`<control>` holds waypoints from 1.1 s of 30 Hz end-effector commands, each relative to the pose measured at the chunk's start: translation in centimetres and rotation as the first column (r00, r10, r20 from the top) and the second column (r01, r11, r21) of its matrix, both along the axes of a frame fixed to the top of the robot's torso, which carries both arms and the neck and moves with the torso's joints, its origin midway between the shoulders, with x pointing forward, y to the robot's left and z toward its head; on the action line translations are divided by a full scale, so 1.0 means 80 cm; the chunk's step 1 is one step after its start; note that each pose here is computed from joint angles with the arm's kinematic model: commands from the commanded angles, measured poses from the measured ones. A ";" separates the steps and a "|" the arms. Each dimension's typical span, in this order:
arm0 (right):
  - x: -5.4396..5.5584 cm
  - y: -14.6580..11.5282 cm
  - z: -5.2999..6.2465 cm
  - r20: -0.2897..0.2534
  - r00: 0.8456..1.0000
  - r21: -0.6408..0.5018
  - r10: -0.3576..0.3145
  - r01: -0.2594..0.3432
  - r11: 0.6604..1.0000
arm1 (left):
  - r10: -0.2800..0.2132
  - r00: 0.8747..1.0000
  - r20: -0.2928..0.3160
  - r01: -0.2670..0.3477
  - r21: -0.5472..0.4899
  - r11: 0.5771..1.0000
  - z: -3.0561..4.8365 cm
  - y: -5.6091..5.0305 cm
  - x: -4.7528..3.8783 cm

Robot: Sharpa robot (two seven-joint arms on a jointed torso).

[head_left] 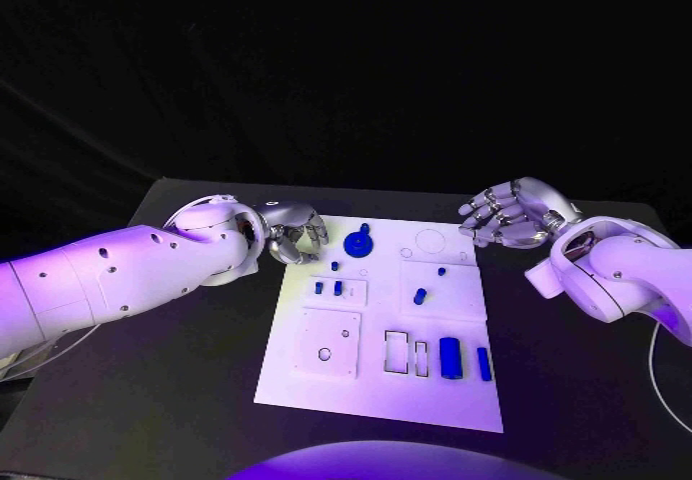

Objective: Assemble the parts on the task board

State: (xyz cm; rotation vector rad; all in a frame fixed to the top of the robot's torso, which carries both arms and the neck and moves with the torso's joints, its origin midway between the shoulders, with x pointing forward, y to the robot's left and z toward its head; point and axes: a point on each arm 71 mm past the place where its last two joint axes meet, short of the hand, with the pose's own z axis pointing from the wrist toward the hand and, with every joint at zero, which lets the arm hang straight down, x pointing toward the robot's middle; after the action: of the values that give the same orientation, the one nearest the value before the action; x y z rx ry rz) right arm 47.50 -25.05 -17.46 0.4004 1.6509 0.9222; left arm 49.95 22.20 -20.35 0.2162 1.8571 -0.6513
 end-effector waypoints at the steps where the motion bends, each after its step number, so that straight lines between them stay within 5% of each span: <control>1: -0.008 0.010 -0.007 -0.006 0.991 -0.232 0.135 -0.133 0.964 | 0.071 0.996 -0.059 -0.081 -0.186 0.979 0.0092 0.010 0.000; 6: -0.014 0.017 -0.006 0.058 0.977 -0.405 0.203 -0.163 0.900 | 0.170 0.971 -0.169 -0.229 -0.449 0.864 0.0265 0.033 -0.006; 8: -0.016 0.021 -0.004 0.098 0.970 -0.460 0.221 -0.153 0.875 | 0.186 0.949 -0.253 -0.302 -0.569 0.765 0.0313 0.040 -0.009; 12: -0.019 0.030 -0.003 0.148 0.956 -0.534 0.251 -0.136 0.835 | 0.144 0.889 -0.435 -0.445 -0.746 0.496 0.0367 0.047 -0.014; 14: -0.021 0.036 -0.007 0.160 0.951 -0.574 0.267 -0.130 0.808 | 0.095 0.871 -0.482 -0.481 -0.795 0.369 0.0403 0.049 -0.017; 16: -0.022 0.041 -0.011 0.154 0.950 -0.600 0.271 -0.128 0.790 | 0.070 0.866 -0.495 -0.491 -0.814 0.312 0.0423 0.051 -0.018; 21: -0.020 0.050 -0.020 0.129 0.952 -0.642 0.277 -0.132 0.755 | 0.031 0.866 -0.499 -0.489 -0.834 0.253 0.0453 0.051 -0.020; 33: -0.017 0.066 -0.038 0.097 0.954 -0.673 0.283 -0.147 0.725 | -0.007 0.878 -0.479 -0.459 -0.845 0.274 0.0491 0.042 -0.026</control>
State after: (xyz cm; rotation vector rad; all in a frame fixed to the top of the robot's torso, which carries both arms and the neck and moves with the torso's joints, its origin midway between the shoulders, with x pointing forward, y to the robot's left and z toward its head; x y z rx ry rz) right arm 46.11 -19.73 -20.25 -0.3392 1.7223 0.5099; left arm 47.95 25.73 -16.75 -1.0786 1.4925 -1.5089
